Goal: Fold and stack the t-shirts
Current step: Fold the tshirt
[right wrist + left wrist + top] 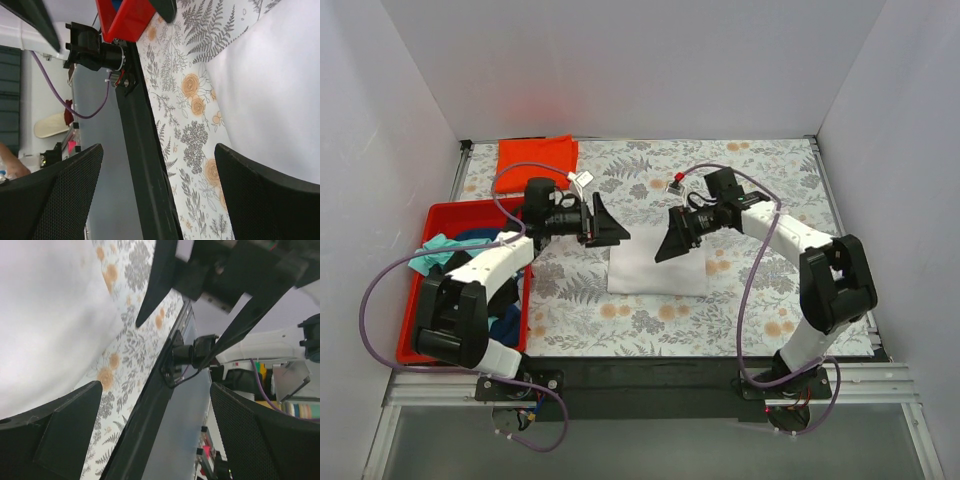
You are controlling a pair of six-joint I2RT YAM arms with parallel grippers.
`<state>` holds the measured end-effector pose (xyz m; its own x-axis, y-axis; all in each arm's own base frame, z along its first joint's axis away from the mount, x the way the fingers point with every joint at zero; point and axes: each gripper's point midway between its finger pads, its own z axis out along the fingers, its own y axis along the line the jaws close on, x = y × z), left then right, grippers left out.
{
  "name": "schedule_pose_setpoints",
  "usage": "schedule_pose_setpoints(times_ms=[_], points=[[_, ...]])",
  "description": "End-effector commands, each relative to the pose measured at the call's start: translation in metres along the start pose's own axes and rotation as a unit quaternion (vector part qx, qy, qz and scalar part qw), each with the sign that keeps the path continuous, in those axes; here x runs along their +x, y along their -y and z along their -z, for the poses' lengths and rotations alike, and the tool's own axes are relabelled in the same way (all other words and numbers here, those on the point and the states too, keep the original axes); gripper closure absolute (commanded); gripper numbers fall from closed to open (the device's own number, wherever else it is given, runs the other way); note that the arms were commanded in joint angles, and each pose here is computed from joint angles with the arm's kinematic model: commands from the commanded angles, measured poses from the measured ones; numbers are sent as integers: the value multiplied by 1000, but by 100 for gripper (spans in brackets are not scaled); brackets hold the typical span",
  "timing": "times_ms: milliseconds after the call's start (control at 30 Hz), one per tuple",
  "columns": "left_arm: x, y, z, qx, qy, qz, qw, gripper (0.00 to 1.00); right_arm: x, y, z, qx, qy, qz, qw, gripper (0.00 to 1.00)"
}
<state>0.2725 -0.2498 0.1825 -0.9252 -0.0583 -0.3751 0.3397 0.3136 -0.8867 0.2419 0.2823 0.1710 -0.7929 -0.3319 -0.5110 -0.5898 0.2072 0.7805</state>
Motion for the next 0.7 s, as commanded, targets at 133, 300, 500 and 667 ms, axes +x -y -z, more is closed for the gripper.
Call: schedule_pose_setpoints(times_ms=[133,300,500,667], points=[[-48,4,37,-37,62,-21,997,9,15,31,-58,-50,-48,-73,995,2],[-56,-18,45,-90,83,-20,992,8,56,87,-79,-28,-83,-146,985,2],[-58,-31,52,-131,99,-25,986,8,63,93,-67,-17,-100,-132,986,4],[-56,-55,57,-185,115,-3,976,7,24,69,-46,9,-108,-24,994,12]])
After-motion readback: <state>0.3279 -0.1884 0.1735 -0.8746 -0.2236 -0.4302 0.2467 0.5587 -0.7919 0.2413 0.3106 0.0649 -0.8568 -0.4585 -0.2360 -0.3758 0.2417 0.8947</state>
